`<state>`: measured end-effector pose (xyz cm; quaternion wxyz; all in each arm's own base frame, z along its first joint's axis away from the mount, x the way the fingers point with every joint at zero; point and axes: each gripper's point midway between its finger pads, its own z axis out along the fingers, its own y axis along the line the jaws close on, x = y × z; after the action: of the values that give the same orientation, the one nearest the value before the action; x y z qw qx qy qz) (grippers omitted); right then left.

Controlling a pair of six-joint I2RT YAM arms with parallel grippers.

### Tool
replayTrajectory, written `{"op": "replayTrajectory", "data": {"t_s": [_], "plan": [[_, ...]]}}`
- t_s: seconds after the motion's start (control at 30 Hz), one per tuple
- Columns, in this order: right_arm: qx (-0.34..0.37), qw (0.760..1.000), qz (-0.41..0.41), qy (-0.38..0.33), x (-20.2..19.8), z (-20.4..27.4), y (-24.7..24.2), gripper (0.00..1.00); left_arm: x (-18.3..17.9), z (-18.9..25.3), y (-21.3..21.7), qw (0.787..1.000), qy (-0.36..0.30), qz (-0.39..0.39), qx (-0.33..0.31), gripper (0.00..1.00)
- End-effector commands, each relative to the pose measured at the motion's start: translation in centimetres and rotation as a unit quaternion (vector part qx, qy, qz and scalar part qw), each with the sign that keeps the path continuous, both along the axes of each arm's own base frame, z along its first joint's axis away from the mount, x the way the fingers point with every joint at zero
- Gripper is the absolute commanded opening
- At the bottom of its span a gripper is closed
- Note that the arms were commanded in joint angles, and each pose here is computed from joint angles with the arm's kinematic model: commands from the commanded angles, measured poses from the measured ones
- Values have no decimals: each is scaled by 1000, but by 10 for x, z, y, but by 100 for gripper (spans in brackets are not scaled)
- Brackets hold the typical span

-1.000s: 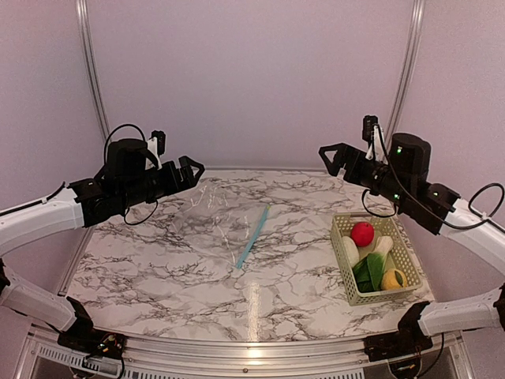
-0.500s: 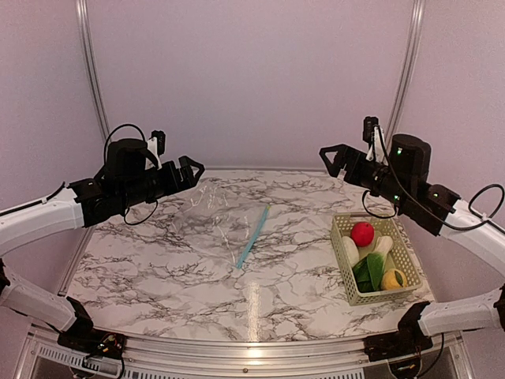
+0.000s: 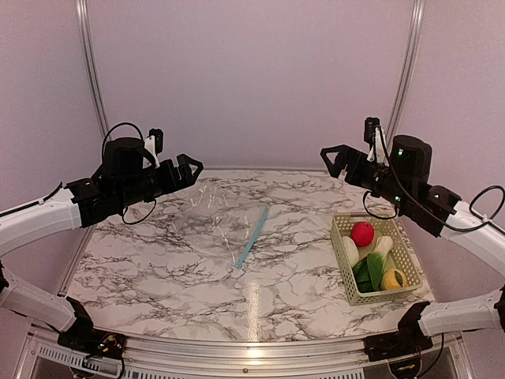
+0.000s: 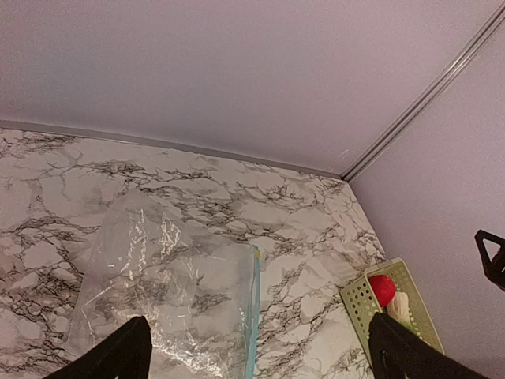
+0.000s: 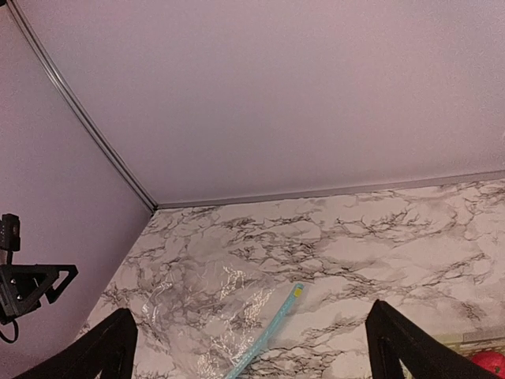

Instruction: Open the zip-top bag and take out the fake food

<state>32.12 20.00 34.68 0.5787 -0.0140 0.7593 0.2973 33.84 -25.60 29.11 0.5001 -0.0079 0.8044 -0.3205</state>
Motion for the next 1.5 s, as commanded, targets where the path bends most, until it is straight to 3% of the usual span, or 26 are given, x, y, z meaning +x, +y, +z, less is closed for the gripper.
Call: {"op": "replayTrajectory", "data": {"t_s": [0.0,1.47], "plan": [[5,1000,-1,-8,-5,5,-2,99,-4,1,5,1000,-3,0,3,99],[7,1000,-7,-11,-5,9,-5,99,-5,4,5,1000,-7,-8,2,99]]}}
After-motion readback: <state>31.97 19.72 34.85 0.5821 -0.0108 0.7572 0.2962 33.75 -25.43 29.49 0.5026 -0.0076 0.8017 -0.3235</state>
